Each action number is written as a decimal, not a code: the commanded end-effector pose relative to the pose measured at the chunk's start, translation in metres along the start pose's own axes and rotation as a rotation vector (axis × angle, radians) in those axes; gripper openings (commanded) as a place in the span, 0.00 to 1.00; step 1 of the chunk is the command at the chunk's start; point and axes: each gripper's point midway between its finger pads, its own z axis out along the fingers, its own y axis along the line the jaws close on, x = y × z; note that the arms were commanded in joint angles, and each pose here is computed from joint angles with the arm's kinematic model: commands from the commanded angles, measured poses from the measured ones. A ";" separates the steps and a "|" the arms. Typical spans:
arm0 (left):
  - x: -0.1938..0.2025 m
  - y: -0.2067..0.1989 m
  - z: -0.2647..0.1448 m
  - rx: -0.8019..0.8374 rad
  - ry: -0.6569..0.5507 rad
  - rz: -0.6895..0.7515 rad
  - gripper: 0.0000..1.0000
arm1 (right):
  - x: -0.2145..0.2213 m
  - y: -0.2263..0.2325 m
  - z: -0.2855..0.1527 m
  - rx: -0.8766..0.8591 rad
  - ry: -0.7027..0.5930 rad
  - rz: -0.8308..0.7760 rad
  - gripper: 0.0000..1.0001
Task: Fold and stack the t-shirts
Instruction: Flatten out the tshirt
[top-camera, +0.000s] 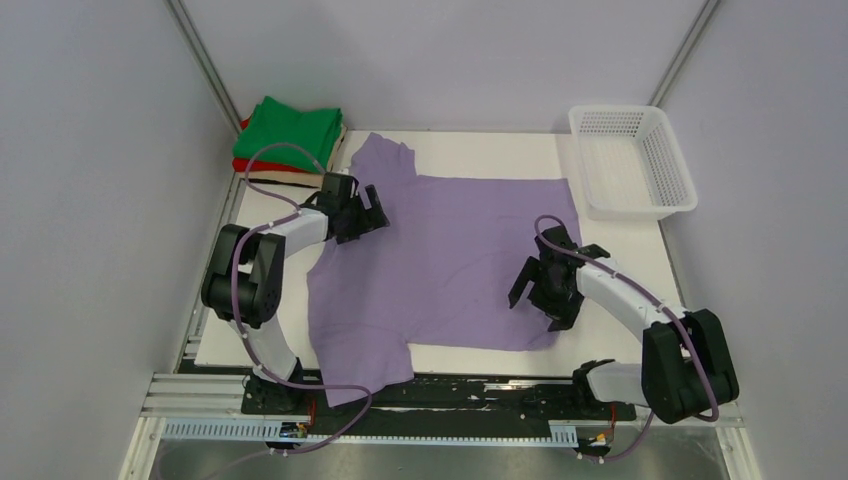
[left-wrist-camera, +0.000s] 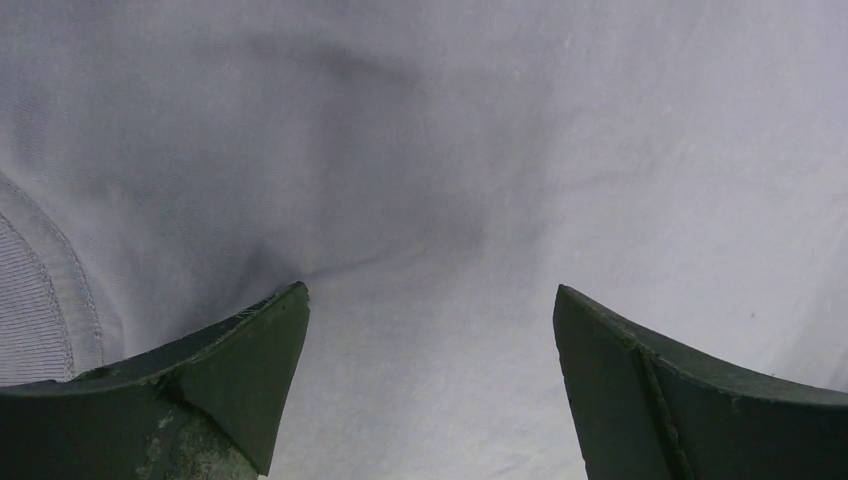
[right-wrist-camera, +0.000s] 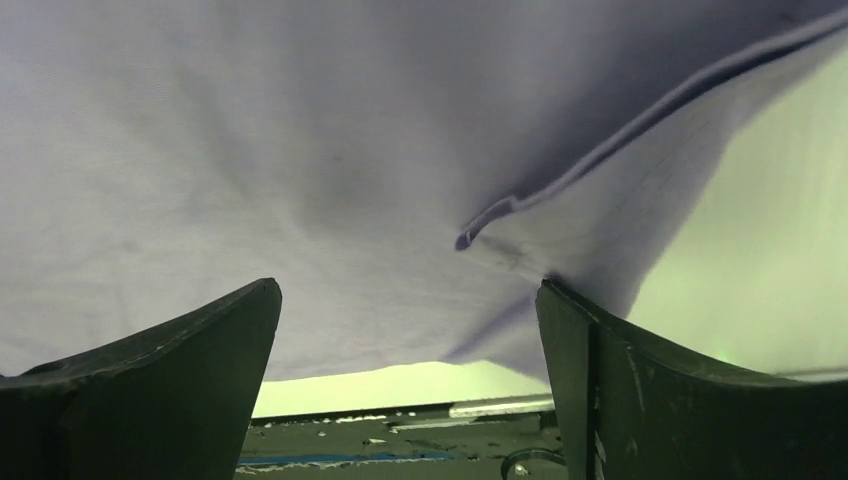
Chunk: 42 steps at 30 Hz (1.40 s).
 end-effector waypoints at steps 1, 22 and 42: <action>0.007 0.027 0.005 -0.067 0.019 -0.042 1.00 | 0.014 -0.038 -0.005 0.204 0.059 0.119 1.00; -0.015 0.043 -0.017 -0.133 -0.032 -0.046 1.00 | -0.016 -0.118 -0.068 0.504 -0.202 0.484 1.00; -0.012 0.028 -0.015 -0.060 -0.001 -0.051 1.00 | -0.098 0.096 -0.046 -0.347 -0.245 0.010 1.00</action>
